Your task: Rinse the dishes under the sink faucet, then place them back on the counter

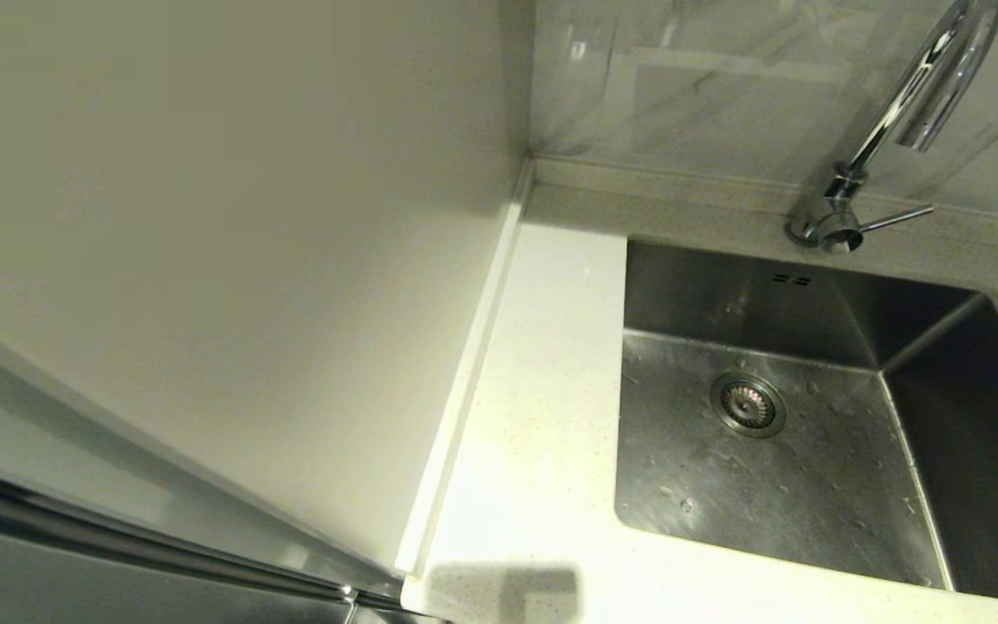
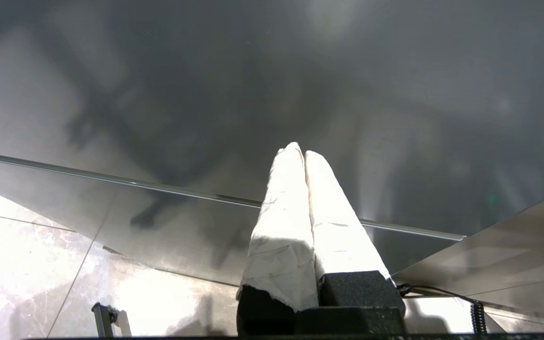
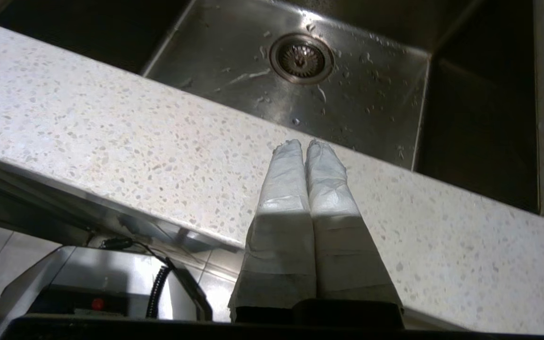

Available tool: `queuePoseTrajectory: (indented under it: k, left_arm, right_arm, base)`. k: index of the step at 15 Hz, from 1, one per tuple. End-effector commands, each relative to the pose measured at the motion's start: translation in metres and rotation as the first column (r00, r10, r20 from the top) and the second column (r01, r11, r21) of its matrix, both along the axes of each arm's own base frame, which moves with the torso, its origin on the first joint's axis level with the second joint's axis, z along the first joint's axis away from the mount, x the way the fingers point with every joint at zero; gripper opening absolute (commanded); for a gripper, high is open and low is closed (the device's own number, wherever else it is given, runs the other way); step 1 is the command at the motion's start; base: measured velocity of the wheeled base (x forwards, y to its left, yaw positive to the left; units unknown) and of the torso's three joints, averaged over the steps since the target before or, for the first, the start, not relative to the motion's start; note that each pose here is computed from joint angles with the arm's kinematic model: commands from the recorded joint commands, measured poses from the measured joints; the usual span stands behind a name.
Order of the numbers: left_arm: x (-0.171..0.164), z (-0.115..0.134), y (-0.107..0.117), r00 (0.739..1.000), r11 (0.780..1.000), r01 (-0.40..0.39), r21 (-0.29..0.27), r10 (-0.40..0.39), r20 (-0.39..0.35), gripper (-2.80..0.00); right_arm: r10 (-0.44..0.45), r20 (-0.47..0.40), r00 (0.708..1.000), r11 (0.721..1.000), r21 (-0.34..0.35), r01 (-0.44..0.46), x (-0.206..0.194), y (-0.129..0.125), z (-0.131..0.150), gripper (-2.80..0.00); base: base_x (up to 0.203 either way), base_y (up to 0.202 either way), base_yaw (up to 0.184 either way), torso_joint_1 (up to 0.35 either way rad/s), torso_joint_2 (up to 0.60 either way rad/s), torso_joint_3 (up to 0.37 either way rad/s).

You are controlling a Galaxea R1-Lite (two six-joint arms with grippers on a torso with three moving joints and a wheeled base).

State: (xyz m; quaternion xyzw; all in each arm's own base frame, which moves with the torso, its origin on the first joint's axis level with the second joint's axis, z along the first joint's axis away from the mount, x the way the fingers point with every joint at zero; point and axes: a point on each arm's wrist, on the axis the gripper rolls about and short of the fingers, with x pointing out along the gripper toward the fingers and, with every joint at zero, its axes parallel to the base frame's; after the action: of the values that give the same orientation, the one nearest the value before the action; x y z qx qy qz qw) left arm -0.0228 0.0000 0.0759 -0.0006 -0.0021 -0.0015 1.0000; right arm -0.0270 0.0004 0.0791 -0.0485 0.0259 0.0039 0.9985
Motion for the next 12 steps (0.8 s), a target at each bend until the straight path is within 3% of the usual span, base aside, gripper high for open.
queuePoseTrajectory:
  k: [1, 3, 6, 12]
  left_arm:
    - [0.0002, -0.0008, 0.0000, 1.000, 1.000, 0.000, 0.000, 0.000, -0.003, -2.80]
    - [0.0001, -0.0008, 0.0000, 1.000, 1.000, -0.001, 0.000, 0.001, -0.001, -2.80]
    - [0.0002, -0.0008, 0.0000, 1.000, 1.000, -0.001, 0.000, 0.001, -0.003, -2.80]
    - [0.0001, -0.0008, 0.0000, 1.000, 1.000, -0.001, 0.000, 0.001, -0.001, -2.80]
  right_arm:
    - [0.001, -0.010, 1.000, 1.000, 0.023, -0.001, 0.0008, 0.0000, -0.0030, -2.80]
    - [-0.011, 0.000, 1.000, 0.996, 0.086, 0.011, 0.0012, -0.0002, -0.0026, -2.80]
    - [-0.015, 0.057, 0.998, 0.995, 0.096, 0.009, 0.0040, -0.0003, -0.0024, -2.80]
    - [-0.016, 0.058, 0.998, 0.995, 0.096, 0.010, 0.0040, -0.0003, -0.0023, -2.80]
  base:
    - [0.000, 0.000, 0.000, 0.000, 0.00, 0.000]
    - [0.000, 0.000, 0.000, 0.000, 0.00, 0.000]
    - [0.000, 0.000, 0.000, 0.000, 0.00, 0.000]
    - [0.000, 0.000, 0.000, 0.000, 0.00, 0.000]
